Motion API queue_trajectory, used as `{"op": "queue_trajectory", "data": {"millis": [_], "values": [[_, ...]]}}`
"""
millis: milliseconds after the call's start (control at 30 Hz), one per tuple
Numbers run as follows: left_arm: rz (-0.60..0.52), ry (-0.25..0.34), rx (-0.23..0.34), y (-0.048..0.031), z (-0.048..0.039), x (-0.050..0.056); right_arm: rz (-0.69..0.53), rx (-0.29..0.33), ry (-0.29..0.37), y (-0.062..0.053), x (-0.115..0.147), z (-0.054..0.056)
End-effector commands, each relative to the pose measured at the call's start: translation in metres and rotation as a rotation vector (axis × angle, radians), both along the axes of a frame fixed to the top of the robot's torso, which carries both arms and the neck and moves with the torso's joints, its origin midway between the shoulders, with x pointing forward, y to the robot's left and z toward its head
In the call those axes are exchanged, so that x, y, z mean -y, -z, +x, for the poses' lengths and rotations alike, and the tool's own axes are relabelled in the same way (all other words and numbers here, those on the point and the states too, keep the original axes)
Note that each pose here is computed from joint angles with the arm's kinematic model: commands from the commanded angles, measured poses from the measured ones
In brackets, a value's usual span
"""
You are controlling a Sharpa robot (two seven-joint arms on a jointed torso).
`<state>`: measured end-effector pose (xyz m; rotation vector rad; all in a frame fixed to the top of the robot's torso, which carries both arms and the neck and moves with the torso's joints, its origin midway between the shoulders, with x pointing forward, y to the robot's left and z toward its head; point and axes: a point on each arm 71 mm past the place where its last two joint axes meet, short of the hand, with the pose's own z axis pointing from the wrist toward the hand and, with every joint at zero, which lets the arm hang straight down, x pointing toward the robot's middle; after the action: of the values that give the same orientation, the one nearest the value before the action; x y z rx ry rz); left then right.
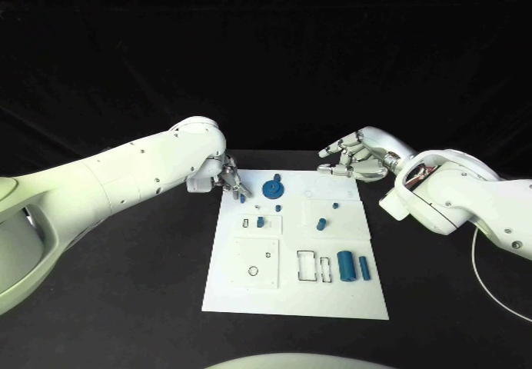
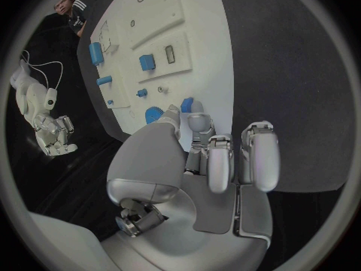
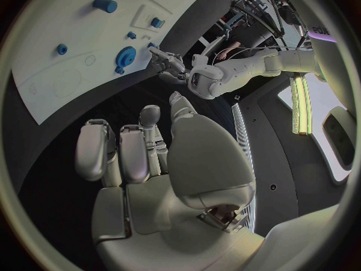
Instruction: Assemble the parts on the task board
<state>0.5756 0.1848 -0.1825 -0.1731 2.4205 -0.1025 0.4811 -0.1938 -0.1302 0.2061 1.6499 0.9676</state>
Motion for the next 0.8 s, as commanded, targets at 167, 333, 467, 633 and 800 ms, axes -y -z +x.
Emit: {"op": "queue_trajectory", "data": {"millis": [167, 333, 467, 633, 800], "values": [[-0.018, 0.013, -0.010, 0.0013, -0.0002, 0.0036, -0.007, -0.002, -0.014, 0.0006, -0.0015, -0.0005], [-0.029, 0.006, -0.004, 0.0011, 0.0001, 0.0039, -0.007, -0.002, -0.014, 0.0007, -0.0015, -0.0004], [-0.044, 0.002, 0.003, 0.0008, 0.0005, 0.0045, -0.008, -0.004, -0.015, 0.0009, -0.0014, -0.0004], [-0.067, 0.000, -0.002, 0.0010, 0.0004, 0.0052, -0.010, -0.006, -0.016, 0.0011, -0.0016, -0.0005], [-0.090, 0.000, -0.009, 0.0014, -0.0002, 0.0054, -0.010, -0.007, -0.017, 0.0012, -0.0017, -0.0005]]}}
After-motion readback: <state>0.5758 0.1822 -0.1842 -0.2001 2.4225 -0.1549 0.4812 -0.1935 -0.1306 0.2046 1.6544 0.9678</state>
